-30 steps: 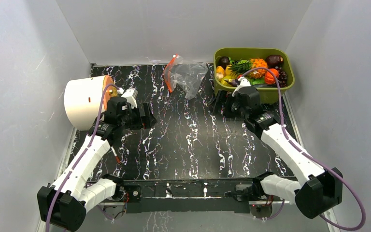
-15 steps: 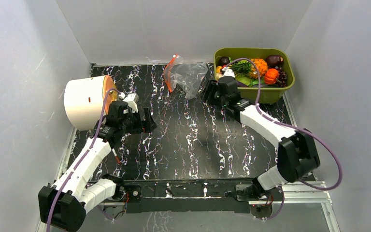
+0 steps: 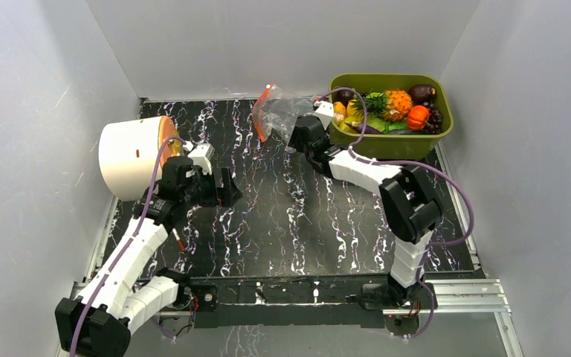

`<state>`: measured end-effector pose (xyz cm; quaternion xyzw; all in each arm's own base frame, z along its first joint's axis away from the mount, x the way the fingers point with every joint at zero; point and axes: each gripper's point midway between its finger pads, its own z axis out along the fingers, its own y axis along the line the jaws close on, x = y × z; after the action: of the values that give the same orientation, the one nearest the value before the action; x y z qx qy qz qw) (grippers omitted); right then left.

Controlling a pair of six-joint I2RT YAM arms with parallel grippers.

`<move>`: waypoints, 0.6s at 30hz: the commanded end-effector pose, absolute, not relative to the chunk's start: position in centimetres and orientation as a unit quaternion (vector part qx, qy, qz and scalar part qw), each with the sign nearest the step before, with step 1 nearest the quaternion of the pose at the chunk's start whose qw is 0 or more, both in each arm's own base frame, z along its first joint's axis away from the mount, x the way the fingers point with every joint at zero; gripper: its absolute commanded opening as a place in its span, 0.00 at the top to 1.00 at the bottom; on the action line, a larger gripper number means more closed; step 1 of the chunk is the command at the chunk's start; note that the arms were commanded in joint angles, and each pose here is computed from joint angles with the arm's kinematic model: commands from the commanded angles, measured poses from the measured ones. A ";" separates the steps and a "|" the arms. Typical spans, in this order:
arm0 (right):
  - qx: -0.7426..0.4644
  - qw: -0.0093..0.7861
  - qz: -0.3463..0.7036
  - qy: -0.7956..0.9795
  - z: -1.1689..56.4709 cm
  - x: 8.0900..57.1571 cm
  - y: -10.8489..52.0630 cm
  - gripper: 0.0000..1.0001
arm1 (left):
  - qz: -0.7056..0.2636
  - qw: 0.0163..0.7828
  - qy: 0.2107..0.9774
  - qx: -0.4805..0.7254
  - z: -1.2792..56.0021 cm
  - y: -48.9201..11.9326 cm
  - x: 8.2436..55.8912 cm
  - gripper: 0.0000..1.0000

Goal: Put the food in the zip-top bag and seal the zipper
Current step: Pick up the zipper food storage bag at the center of the board.

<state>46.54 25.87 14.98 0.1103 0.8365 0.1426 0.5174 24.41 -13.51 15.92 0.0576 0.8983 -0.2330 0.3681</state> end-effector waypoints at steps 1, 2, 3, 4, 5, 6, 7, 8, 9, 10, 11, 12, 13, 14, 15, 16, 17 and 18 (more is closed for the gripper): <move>0.167 0.579 0.131 0.787 18.3 50.0 25.6 0.53 | -0.252 0.387 0.883 0.083 17.2 -14.1 23.8 0.02; 0.169 0.578 0.126 0.789 17.9 50.3 25.7 0.52 | -0.253 0.389 0.882 0.084 17.3 -14.1 23.8 0.02; 0.170 0.575 0.120 0.792 17.3 50.5 25.7 0.52 | -0.253 0.391 0.881 0.084 17.4 -14.1 23.8 0.02; 0.169 0.572 0.117 0.794 16.9 50.8 25.9 0.51 | -0.253 0.392 0.880 0.085 17.5 -14.0 23.8 0.02; 0.169 0.571 0.117 0.795 16.5 51.0 26.0 0.50 | -0.253 0.392 0.880 0.086 17.5 -14.1 23.7 0.02; 0.168 0.569 0.115 0.797 16.1 51.2 26.1 0.50 | -0.253 0.392 0.880 0.085 17.5 -14.1 23.8 0.02; 0.168 0.568 0.114 0.798 15.8 51.4 26.3 0.50 | -0.253 0.392 0.880 0.085 17.5 -14.1 23.8 0.02; 0.167 0.565 0.110 0.800 15.3 51.6 26.4 0.50 | -0.253 0.391 0.881 0.086 17.4 -14.1 23.7 0.02; 0.167 0.563 0.107 0.802 14.9 51.8 26.5 0.50 | -0.253 0.392 0.881 0.086 17.5 -14.1 23.8 0.01; 0.166 0.561 0.105 0.804 14.5 52.0 26.6 0.50 | -0.254 0.392 0.880 0.087 17.5 -14.1 23.7 0.02; 0.165 0.560 0.104 0.805 14.4 52.2 26.8 0.50 | -0.254 0.392 0.880 0.087 17.5 -14.1 23.7 0.02; 0.163 0.559 0.103 0.807 14.1 52.4 27.0 0.50 | -0.254 0.393 0.880 0.087 17.5 -14.1 23.7 0.01; 0.160 0.558 0.099 0.809 13.7 52.5 27.0 0.51 | -0.254 0.393 0.880 0.087 17.5 -14.1 23.7 0.02; 0.157 0.557 0.095 0.810 13.5 52.6 27.1 0.52 | -0.254 0.394 0.879 0.087 17.6 -14.1 23.7 0.02; 0.152 0.556 0.092 0.812 13.1 52.8 27.1 0.55 | -0.253 0.394 0.879 0.087 17.6 -14.1 23.7 0.02; 0.145 0.552 0.091 0.816 12.7 52.8 27.3 0.62 | -0.253 0.394 0.879 0.088 17.6 -14.1 23.7 0.02; 0.137 0.549 0.092 0.820 12.5 52.7 27.5 0.69 | -0.252 0.394 0.879 0.088 17.6 -14.0 23.7 0.02; 0.132 0.546 0.092 0.822 12.5 52.6 27.6 0.75 | -0.252 0.394 0.879 0.088 17.6 -14.1 23.7 0.02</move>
<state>51.45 26.78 10.24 0.1365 0.8362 0.0820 0.5249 24.01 -13.70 17.08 0.0739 0.8867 -0.2434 0.3861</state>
